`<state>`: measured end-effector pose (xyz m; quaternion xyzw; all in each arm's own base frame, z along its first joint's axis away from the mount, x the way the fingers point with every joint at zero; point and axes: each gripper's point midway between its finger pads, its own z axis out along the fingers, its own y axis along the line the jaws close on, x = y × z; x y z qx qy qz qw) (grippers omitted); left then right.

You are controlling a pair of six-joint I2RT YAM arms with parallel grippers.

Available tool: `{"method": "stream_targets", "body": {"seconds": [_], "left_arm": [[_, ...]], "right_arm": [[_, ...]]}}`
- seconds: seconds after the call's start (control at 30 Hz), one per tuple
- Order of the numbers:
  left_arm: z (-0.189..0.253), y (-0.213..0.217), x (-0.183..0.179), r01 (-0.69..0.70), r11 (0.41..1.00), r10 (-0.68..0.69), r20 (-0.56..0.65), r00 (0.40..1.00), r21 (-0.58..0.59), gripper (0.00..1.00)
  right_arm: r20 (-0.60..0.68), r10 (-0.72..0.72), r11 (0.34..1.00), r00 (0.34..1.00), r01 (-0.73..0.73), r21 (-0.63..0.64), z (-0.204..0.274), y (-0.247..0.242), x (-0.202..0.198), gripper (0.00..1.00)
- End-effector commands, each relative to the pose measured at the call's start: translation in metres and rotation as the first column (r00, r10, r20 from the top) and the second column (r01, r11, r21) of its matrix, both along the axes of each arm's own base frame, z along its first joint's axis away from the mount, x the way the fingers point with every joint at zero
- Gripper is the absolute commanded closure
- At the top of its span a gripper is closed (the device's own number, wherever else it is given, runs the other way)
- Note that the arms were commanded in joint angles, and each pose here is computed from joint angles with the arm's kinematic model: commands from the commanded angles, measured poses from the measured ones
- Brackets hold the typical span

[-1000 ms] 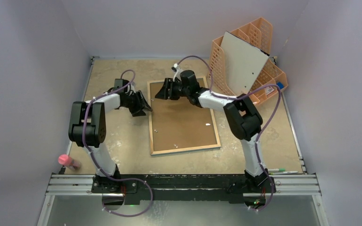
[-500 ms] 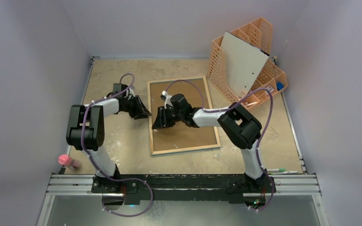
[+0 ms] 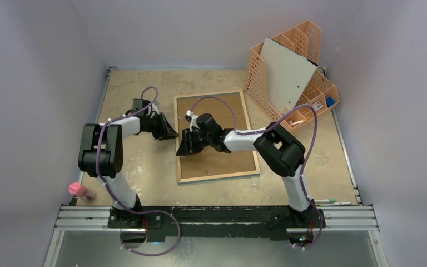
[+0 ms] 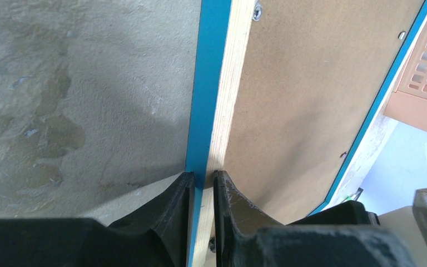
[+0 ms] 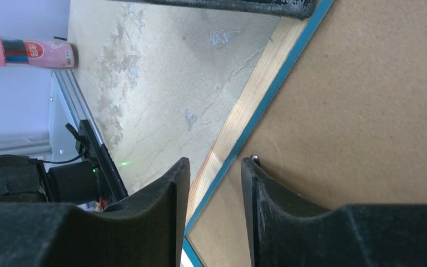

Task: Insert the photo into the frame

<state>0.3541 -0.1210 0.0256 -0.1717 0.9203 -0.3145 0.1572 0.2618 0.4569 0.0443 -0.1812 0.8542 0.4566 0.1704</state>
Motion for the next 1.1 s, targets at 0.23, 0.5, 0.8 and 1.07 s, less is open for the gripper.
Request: {"method": "stream_targets", "body": {"seconds": [0.23, 0.5, 0.8, 1.07], "left_arm": [[-0.04, 0.007, -0.04, 0.017, 0.997, -0.005, -0.173, 0.985, 0.069, 0.8], [-0.042, 0.006, -0.041, 0.02, 0.998, -0.008, -0.18, 0.984, 0.064, 0.8], [-0.042, 0.004, -0.04, 0.02, 0.999, -0.01, -0.181, 0.983, 0.05, 0.81], [-0.04, 0.004, -0.037, 0.016, 0.999, -0.007, -0.173, 0.985, 0.05, 0.81]], "right_arm": [[0.076, -0.095, 0.995, 0.993, 0.095, 0.003, 0.025, -0.014, 0.012, 0.56], [0.063, -0.033, 0.999, 0.997, 0.036, -0.039, -0.001, -0.01, 0.008, 0.56], [0.016, 0.054, 0.998, 0.998, -0.054, -0.041, -0.013, -0.009, -0.006, 0.6], [-0.021, 0.088, 0.995, 0.996, -0.089, -0.035, -0.01, -0.012, -0.018, 0.61]]}}
